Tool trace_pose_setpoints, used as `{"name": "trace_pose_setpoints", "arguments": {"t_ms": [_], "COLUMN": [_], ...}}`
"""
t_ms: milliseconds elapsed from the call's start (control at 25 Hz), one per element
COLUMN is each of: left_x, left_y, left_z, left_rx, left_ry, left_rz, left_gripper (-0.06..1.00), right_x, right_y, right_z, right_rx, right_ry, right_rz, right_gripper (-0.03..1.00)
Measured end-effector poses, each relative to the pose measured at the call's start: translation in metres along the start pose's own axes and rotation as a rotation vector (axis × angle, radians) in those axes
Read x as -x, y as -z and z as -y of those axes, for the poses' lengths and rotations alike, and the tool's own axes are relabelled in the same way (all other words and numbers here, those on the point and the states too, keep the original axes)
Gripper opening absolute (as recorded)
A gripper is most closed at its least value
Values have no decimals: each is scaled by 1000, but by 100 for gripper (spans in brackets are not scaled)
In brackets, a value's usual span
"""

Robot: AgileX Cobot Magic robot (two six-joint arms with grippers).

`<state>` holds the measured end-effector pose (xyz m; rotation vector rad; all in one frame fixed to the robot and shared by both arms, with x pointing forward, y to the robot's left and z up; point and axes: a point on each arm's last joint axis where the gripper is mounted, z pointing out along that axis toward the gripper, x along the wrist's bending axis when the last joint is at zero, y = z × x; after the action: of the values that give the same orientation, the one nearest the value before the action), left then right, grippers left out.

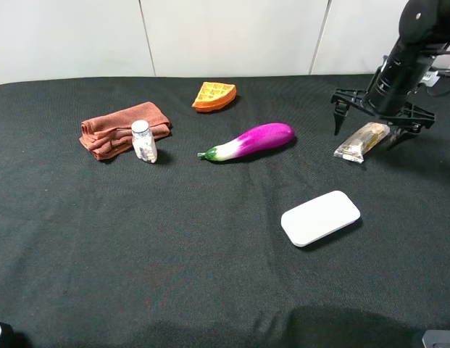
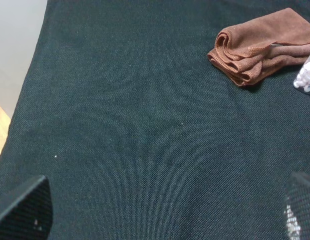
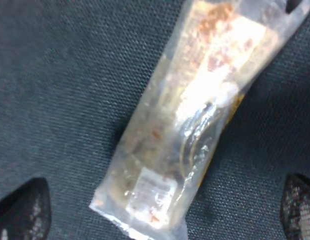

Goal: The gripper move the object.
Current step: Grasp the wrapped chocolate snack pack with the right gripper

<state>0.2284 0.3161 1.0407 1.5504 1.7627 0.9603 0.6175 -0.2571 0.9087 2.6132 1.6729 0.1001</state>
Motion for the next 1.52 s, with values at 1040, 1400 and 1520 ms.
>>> {"name": "trace_pose_setpoints", "arguments": {"t_ms": [1040,1400,1520], "left_x": [0,0,0], "left_y": [0,0,0], "left_z": [0,0,0], "left_rx": [0,0,0], "left_ry": [0,0,0], "left_rz": [0,0,0], "left_gripper": [95,95,95], "right_x": [-7,-7,-7], "right_y": [-21,-24,-25], "right_z": [-15,-14,-14], "right_rx": [-10,-16,-18], "right_ry": [-7,-4,-4], "right_rz": [22,30,31], "right_gripper": [69,69,69]}}
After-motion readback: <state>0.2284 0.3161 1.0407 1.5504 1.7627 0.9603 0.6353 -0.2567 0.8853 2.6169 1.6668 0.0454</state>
